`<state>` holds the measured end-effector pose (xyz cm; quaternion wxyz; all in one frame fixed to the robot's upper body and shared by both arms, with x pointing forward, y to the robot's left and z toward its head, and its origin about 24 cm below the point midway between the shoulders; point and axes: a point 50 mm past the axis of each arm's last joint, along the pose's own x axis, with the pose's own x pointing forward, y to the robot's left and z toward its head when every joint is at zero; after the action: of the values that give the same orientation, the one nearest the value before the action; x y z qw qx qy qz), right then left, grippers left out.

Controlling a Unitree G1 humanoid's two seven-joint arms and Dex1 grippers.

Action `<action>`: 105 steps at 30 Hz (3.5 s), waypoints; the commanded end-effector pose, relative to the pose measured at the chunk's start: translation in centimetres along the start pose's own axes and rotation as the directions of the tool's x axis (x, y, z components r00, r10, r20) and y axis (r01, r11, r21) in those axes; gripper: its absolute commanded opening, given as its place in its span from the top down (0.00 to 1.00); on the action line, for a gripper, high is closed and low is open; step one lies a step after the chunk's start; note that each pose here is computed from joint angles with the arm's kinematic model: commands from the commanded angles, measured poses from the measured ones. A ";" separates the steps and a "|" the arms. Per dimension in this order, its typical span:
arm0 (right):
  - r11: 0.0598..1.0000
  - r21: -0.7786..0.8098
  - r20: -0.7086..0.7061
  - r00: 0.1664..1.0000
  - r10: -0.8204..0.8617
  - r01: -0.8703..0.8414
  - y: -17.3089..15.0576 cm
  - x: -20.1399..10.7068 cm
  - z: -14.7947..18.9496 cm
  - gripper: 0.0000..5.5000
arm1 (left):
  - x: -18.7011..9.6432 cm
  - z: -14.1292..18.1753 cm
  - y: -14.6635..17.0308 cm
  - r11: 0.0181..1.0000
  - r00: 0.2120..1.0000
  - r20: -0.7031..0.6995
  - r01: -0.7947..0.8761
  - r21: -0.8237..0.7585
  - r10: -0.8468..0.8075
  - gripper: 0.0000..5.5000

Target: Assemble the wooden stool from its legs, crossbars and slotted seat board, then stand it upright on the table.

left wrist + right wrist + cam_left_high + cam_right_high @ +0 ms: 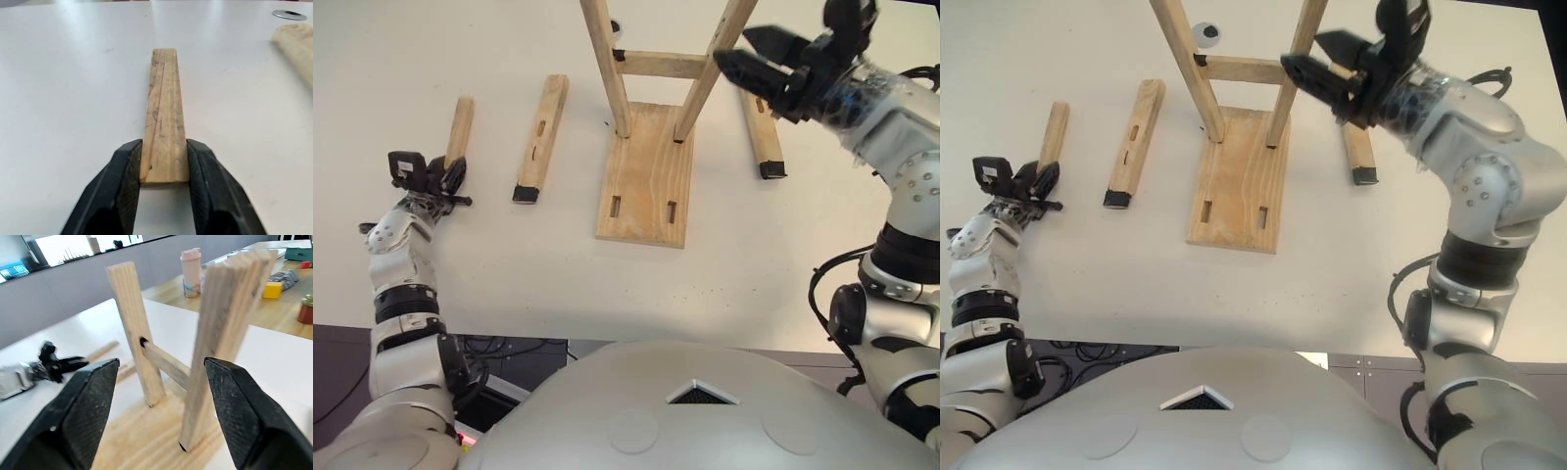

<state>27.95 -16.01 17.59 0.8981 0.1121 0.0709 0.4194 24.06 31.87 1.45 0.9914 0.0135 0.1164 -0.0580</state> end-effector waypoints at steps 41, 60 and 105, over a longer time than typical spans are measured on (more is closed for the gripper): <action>0.880 0.333 0.485 0.862 0.149 -0.340 3.9 2.4 6.5 0.72 | 0.8 17.0 -21.2 0.773 0.495 0.597 0.469 0.428 -0.631 0.77; 0.910 0.409 0.555 0.811 -0.186 -0.071 -1.7 0.3 7.7 0.93 | 2.4 13.1 -19.2 0.817 0.693 0.442 0.423 0.391 -0.570 0.49; 0.763 -0.012 0.185 0.752 -0.633 0.646 -8.5 -0.2 -9.7 0.93 | 3.7 14.7 -13.0 0.987 0.785 0.598 0.125 0.099 -0.159 0.48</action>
<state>32.09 -20.15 6.79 0.9921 0.0993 -0.0069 0.0765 29.45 18.02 14.89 0.9684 0.0111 -0.2077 -0.1380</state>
